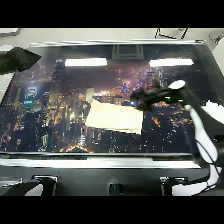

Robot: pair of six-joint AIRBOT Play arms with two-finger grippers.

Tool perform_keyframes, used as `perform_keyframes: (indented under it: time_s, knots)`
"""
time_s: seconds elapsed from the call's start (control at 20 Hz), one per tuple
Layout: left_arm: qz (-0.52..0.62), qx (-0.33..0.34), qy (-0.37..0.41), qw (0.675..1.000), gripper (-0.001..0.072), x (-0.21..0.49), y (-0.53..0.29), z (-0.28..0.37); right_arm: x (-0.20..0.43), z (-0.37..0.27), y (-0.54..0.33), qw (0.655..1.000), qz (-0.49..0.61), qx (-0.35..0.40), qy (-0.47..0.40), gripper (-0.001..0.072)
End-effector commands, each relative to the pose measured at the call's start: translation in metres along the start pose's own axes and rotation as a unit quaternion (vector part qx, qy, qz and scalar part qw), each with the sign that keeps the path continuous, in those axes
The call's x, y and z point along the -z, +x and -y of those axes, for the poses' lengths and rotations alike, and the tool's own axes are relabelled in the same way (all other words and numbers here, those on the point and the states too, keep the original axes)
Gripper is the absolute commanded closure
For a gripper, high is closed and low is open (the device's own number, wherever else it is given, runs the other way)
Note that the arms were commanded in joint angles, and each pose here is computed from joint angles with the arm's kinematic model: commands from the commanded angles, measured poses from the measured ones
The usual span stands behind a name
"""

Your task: Fold the clothes and pants, and hang the long-sleeved shirts on hangers.

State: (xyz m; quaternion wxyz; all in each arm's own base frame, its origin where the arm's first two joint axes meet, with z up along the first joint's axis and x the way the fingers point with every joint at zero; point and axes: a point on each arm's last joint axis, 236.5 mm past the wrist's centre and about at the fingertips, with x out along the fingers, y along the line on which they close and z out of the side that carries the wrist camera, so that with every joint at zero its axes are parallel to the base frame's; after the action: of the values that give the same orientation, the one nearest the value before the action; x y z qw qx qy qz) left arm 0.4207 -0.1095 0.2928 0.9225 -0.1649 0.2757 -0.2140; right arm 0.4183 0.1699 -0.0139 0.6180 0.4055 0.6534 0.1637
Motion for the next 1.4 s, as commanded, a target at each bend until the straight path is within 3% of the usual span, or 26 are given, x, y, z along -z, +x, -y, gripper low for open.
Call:
perform_keyframes:
  time_s: [0.0, 0.15, 0.25, 0.6, 0.75, 0.8, 0.85, 1.15, 1.35]
  knots:
    - [-0.002, 0.000, 0.002, 1.000, 0.0684, 0.001, -0.001, 0.000, 0.018, 0.115, -0.057, 0.987, -0.014, 0.150, 0.053, 0.0081]
    - [-0.003, 0.000, -0.002, 1.000, 0.0683, 0.002, 0.000, 0.000, 0.023, 0.115, -0.017, 0.997, -0.009, 0.073, 0.035, 0.0137]
    - [-0.004, 0.000, -0.018, 1.000, 0.0683, 0.002, 0.000, 0.000, 0.022, 0.105, 0.006, 0.999, 0.000, 0.034, 0.003, 0.0137]
    - [-0.008, 0.006, -0.021, 1.000, 0.0684, 0.004, 0.002, 0.005, 0.021, 0.085, 0.043, 0.996, -0.034, -0.072, 0.034, 0.0181]
    - [-0.009, 0.007, -0.024, 1.000, 0.0684, 0.005, 0.003, 0.006, 0.040, 0.082, 0.053, 0.995, -0.069, -0.077, -0.013, 0.0344]
    - [-0.009, 0.007, -0.024, 1.000, 0.0684, 0.005, 0.003, 0.007, 0.040, 0.078, 0.054, 0.994, -0.069, -0.081, -0.025, 0.0547]
    - [-0.009, 0.008, -0.023, 1.000, 0.0684, 0.005, 0.003, 0.007, 0.038, 0.074, 0.053, 0.994, -0.066, -0.087, -0.026, 0.0675]
    - [-0.010, 0.007, -0.023, 1.000, 0.0683, 0.005, 0.003, 0.006, -0.016, 0.000, -0.050, 0.986, 0.031, -0.135, -0.097, 0.0678]
    - [-0.011, 0.007, -0.024, 1.000, 0.0683, 0.006, 0.004, 0.006, -0.049, -0.003, -0.173, 0.985, 0.135, -0.074, -0.083, 0.0678]
